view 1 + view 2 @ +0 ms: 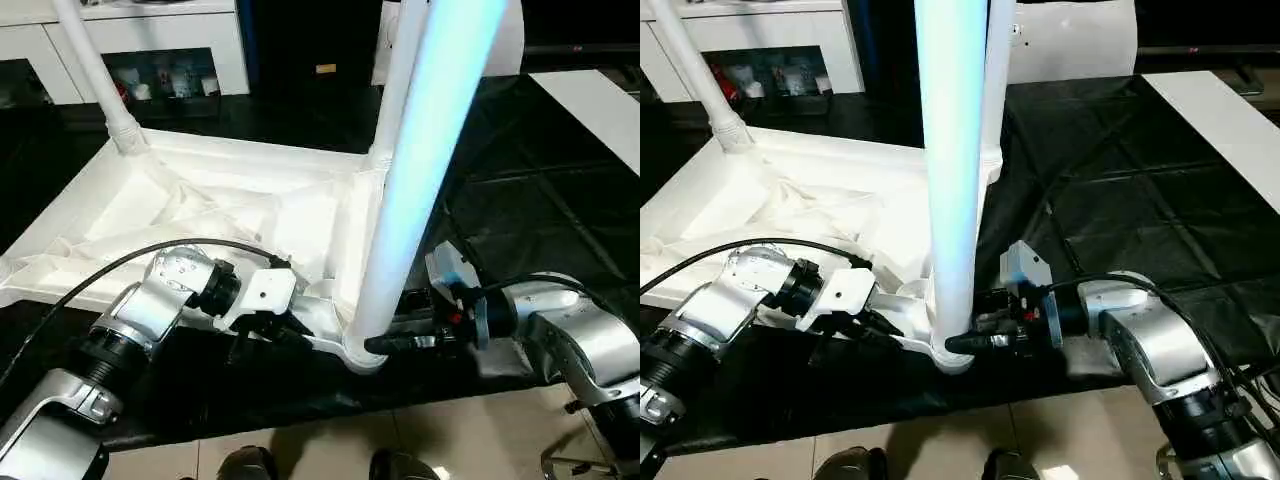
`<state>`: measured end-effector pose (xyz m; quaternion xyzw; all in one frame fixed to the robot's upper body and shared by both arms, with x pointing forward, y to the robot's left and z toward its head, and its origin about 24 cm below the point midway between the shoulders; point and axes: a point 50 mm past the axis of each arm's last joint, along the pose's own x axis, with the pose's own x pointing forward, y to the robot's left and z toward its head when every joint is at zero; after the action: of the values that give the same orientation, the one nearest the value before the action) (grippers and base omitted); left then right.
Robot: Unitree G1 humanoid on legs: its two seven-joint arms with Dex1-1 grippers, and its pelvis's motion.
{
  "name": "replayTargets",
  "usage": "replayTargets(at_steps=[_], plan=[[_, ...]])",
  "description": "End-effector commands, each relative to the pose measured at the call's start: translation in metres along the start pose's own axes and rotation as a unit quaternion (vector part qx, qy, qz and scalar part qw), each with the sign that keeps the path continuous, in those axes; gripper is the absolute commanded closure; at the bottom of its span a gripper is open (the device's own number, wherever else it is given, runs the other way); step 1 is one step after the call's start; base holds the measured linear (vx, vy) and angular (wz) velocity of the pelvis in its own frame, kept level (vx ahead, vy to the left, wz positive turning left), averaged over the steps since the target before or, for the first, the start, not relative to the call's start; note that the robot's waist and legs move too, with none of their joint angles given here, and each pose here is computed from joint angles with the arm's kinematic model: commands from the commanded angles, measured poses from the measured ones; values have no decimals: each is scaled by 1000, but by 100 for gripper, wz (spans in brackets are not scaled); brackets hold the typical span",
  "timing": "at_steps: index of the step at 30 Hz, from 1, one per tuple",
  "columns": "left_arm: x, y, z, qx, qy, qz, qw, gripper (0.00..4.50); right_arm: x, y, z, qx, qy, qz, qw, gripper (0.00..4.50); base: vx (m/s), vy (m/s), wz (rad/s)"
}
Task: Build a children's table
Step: Rotate leg to tighten
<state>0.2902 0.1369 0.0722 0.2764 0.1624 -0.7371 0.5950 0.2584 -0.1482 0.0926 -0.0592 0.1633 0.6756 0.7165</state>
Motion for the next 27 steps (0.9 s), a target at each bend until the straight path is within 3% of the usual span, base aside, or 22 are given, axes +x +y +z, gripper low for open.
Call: replayTargets(at_steps=[1, 12, 15, 17, 19, 22, 23, 24, 26, 27], plan=[[3, -3, 3, 9, 5, -33, 999, 450, 3, 1, 0, 1, 2, 20, 1000, 245, 0, 0, 0], [-2, 6, 2, -54, -23, 43, 997, 450, 10, 4, -4, 25, -24, -21, 999, 254, 0, 0, 0], [-4, 20, 4, -123, -51, 148, 980, 450, 24, -6, -11, 43, -38, -153, 987, 254, 0, 0, 0], [-4, 23, 5, -140, -61, 169, 974, 450, 28, -8, -13, 52, -42, -179, 982, 256, 0, 0, 0], [1, 32, 8, -176, -76, 237, 952, 450, 43, -16, -12, 87, -67, -251, 962, 256, 0, 0, 0], [7, 40, 12, -206, -90, 285, 932, 450, 57, -24, -8, 125, -90, -298, 942, 257, 0, 0, 0], [7, 40, 12, -206, -90, 285, 932, 450, 57, -24, -8, 125, -90, -298, 942, 257, 0, 0, 0], [13, 44, 15, -219, -98, 306, 921, 450, 64, -31, -4, 146, -102, -324, 929, 257, 0, 0, 0], [13, 45, 16, -220, -99, 309, 920, 450, 65, -32, -4, 148, -102, -327, 928, 257, 0, 0, 0], [25, 53, 25, -240, -108, 355, 897, 450, 79, -49, 7, 169, -108, -376, 905, 257, 0, 0, 0]])
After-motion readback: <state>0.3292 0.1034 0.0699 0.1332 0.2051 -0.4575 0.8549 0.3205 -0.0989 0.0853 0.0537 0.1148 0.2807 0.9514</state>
